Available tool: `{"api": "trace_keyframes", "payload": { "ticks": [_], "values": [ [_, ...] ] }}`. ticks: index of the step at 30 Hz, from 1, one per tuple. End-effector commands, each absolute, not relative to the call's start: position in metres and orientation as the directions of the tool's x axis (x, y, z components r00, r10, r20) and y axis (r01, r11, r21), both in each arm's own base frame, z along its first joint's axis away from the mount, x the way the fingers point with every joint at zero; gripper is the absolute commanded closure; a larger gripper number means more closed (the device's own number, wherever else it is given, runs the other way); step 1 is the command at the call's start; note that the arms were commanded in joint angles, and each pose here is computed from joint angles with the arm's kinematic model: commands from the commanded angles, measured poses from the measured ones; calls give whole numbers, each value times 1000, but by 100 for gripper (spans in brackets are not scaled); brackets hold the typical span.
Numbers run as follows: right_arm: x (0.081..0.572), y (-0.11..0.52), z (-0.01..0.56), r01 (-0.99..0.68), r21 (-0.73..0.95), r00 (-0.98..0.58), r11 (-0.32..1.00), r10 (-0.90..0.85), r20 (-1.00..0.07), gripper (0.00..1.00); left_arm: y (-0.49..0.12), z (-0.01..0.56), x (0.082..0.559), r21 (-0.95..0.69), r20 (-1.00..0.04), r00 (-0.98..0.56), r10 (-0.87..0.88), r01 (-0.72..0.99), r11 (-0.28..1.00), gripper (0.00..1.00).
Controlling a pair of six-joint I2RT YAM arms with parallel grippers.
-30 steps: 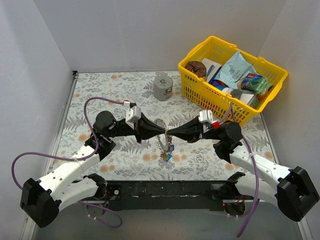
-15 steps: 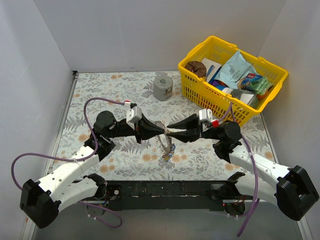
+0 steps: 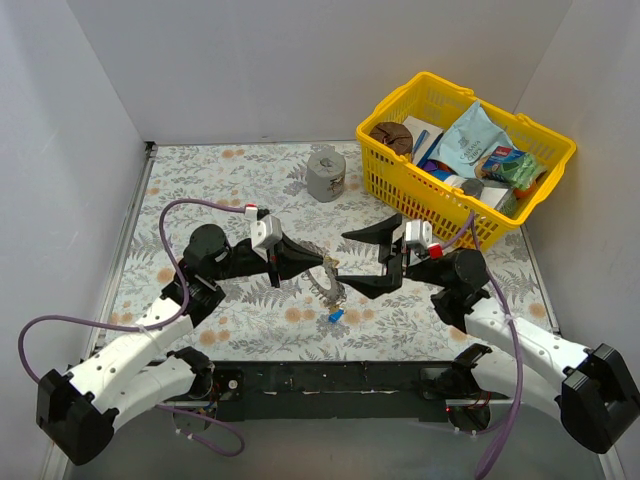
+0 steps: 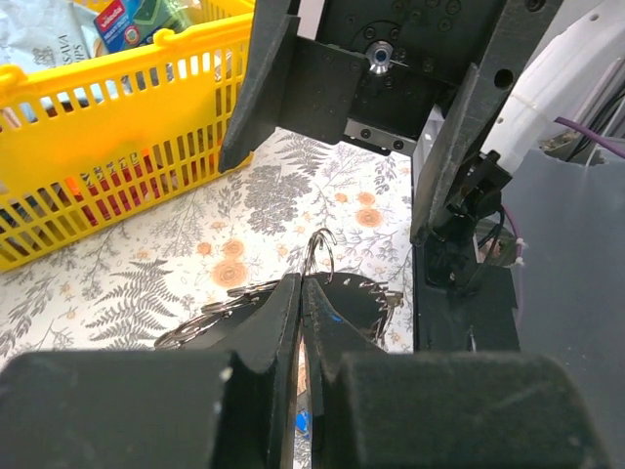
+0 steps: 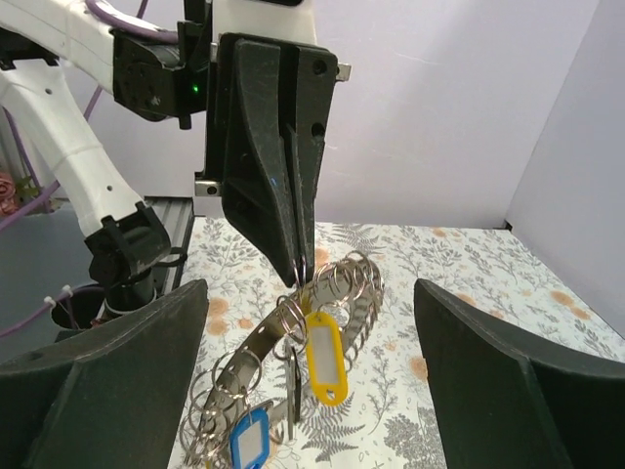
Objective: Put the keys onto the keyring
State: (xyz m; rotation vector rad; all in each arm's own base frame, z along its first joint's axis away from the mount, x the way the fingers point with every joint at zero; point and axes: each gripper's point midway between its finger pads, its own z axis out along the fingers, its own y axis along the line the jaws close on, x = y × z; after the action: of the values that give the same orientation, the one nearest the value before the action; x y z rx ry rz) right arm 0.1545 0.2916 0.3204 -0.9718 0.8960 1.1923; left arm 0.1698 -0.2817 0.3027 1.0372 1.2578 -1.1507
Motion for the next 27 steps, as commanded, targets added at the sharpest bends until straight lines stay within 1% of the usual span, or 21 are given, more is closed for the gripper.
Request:
{"api": "trace_keyframes", "payload": {
  "ticks": [1,6,9,12,13,14,15,16,18,19,20,22,24,27],
  "values": [
    [163,286,316,-976,-138,185,168,302,-935,7,-274,317,173,25,-996,41,-76,979,204,100],
    [167,282,305,-971,-116,172,208,276,-946,4,-269,308,174,16,-999,26,-39,971,237,100],
    [176,281,292,-968,-65,124,242,233,-965,4,-264,300,176,1,-1000,4,-12,962,274,100],
    [186,279,275,-955,28,28,297,185,-982,4,-257,294,179,-20,-1000,-23,5,947,320,100],
    [194,277,261,-936,89,-40,339,150,-988,4,-255,294,181,-32,-999,-36,4,940,338,100],
    [199,276,261,-923,120,-70,367,146,-987,3,-254,293,181,-63,-997,-71,10,933,354,100],
    [202,275,256,-901,192,-145,389,147,-978,3,-251,295,186,-83,-996,-92,5,917,389,100],
    [211,270,237,-850,264,-239,455,113,-964,3,-250,298,188,-100,-994,-110,0,909,404,100],
    [215,270,230,-807,330,-326,490,96,-940,3,-246,301,192,-136,-988,-154,6,883,449,100],
    [216,267,214,-772,363,-387,522,66,-920,4,-243,300,194,-143,-986,-167,11,874,465,100],
    [217,265,208,-748,385,-419,541,65,-906,4,-240,293,194,-149,-981,-189,34,863,483,100],
    [216,261,193,-705,424,-474,569,67,-878,4,-234,292,201,-123,-982,-178,56,840,528,100],
    [215,257,183,-676,443,-499,589,76,-863,4,-230,283,203,-93,-983,-164,85,836,541,100],
    [212,251,164,-634,467,-539,616,81,-838,4,-234,271,200,-60,-984,-135,115,863,501,100]
  ]
}}
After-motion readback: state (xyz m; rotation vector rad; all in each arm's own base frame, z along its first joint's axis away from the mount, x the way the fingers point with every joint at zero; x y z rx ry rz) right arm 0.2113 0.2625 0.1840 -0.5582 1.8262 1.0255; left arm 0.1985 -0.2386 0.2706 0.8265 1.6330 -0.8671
